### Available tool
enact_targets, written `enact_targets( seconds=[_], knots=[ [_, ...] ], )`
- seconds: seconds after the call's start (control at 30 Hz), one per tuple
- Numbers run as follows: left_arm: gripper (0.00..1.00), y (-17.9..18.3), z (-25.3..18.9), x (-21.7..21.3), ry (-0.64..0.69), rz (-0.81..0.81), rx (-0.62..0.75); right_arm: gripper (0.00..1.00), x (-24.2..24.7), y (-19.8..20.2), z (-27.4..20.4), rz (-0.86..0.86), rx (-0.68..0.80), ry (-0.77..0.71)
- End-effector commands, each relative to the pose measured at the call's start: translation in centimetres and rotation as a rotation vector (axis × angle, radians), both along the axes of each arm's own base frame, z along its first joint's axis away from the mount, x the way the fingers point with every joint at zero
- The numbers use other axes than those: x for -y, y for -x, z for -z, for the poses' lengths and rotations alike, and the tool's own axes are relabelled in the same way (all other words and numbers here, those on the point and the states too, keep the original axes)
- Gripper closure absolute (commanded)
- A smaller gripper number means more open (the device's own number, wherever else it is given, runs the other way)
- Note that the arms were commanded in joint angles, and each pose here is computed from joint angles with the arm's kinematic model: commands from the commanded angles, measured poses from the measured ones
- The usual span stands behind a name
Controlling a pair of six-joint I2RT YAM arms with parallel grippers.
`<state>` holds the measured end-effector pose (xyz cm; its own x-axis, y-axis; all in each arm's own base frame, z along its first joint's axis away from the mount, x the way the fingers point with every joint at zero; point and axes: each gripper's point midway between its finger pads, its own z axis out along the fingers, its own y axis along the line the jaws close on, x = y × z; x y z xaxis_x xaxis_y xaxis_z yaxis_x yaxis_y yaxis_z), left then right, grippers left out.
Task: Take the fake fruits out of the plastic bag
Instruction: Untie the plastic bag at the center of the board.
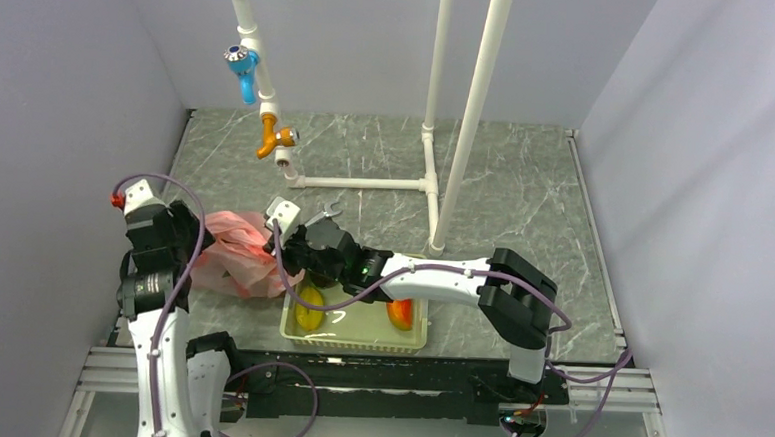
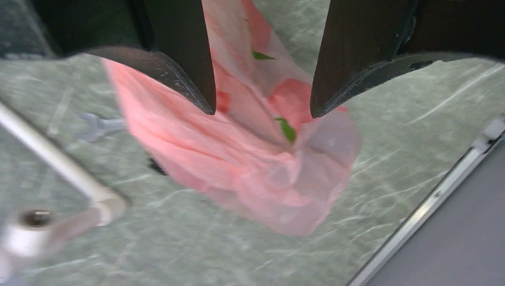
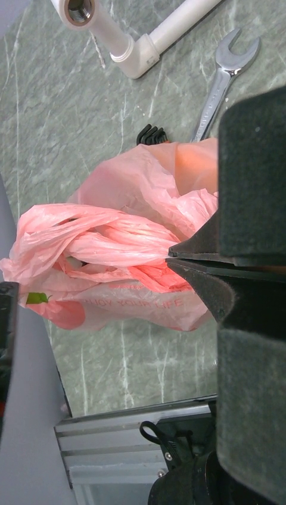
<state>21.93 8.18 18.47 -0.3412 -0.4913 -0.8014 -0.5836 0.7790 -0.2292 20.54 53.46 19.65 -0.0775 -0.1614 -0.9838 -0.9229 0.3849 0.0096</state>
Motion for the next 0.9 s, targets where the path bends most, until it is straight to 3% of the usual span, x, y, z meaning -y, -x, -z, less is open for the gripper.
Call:
enact_targets(
  seconds=[0.0,0.07,0.17,0.33,0.67,0.87],
  knots=[
    [0.36,-0.6,-4.7,4.6,0.113,0.194,0.168,1.00,-0.3,0.2,-2.1,-0.026,0.026,-0.062],
    [0.35,-1.5,-6.1,6.5,0.145,0.312,0.246,1.00,-0.2,0.3,-2.4,-0.028,0.028,-0.068],
    [0.36,-2.5,-6.3,7.6,0.210,0.354,0.258,1.00,0.1,0.3,-2.6,-0.027,0.031,-0.075],
    [0.49,-3.8,-6.1,9.2,0.380,0.376,0.242,1.00,0.3,0.5,-2.8,-0.029,0.034,-0.083],
    [0.48,-4.6,-4.2,8.8,0.485,0.263,0.205,1.00,0.5,0.9,-3.5,-0.051,0.037,-0.099],
    [0.49,-4.4,-1.8,8.3,0.488,0.224,0.111,1.00,0.6,1.1,-3.4,-0.056,0.036,-0.097]
  ],
)
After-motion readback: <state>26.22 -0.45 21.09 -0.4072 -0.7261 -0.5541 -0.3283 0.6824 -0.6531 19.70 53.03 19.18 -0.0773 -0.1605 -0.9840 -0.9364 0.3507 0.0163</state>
